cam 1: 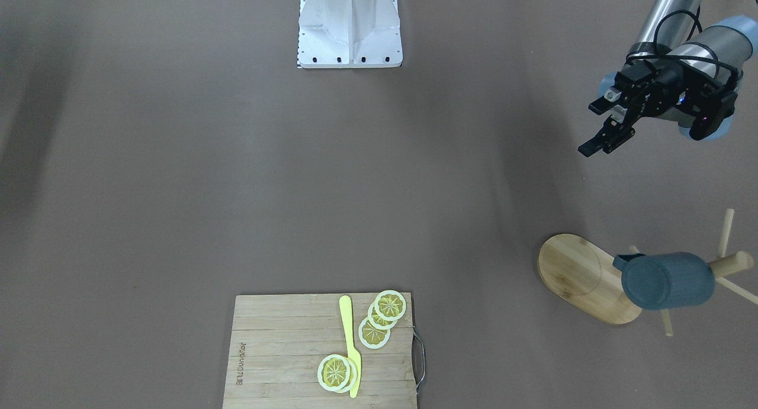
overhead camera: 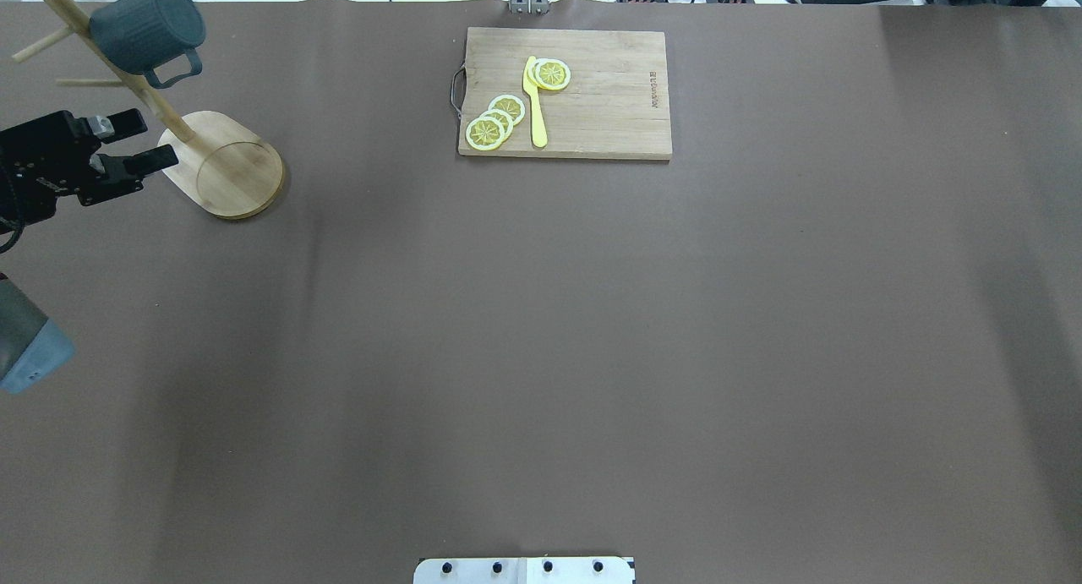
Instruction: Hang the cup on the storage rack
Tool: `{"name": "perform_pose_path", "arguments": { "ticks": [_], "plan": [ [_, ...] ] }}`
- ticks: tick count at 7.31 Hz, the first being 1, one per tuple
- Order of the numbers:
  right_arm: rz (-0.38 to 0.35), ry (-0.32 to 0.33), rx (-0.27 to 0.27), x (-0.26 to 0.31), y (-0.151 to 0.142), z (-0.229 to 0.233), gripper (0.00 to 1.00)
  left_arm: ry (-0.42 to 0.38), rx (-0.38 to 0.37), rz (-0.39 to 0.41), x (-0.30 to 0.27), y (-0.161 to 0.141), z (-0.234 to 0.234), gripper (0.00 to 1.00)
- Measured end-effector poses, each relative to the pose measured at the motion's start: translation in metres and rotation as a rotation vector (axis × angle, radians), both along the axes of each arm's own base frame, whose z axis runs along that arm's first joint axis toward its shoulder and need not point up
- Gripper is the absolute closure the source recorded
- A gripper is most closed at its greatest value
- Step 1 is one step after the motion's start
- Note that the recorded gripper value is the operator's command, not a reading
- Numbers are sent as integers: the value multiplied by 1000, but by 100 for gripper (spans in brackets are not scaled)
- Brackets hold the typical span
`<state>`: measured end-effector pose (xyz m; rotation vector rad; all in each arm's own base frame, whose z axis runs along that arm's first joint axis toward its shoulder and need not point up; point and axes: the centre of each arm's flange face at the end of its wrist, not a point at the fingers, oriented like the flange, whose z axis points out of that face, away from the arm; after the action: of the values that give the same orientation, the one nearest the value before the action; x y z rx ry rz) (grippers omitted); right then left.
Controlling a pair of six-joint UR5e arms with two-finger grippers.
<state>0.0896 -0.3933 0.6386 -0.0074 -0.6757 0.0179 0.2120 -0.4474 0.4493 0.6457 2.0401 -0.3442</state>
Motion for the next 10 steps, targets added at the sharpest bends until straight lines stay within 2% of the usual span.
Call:
{"name": "perform_pose_path", "arguments": {
  "ticks": [2,4,5,7,10],
  "plan": [
    [1,0,-2,0,0,0,0,-241,208,-134,-5,8,18,2],
    [1,0,-2,0,0,1,0,-438,403,-268,-11,13,32,2],
    [1,0,-3,0,0,1,0,-521,462,-318,-15,10,37,2],
    [1,0,-3,0,0,1,0,-722,535,-397,-33,2,43,2],
    [1,0,-4,0,1,1,0,-1082,618,-440,-76,5,42,2]
  ]
}}
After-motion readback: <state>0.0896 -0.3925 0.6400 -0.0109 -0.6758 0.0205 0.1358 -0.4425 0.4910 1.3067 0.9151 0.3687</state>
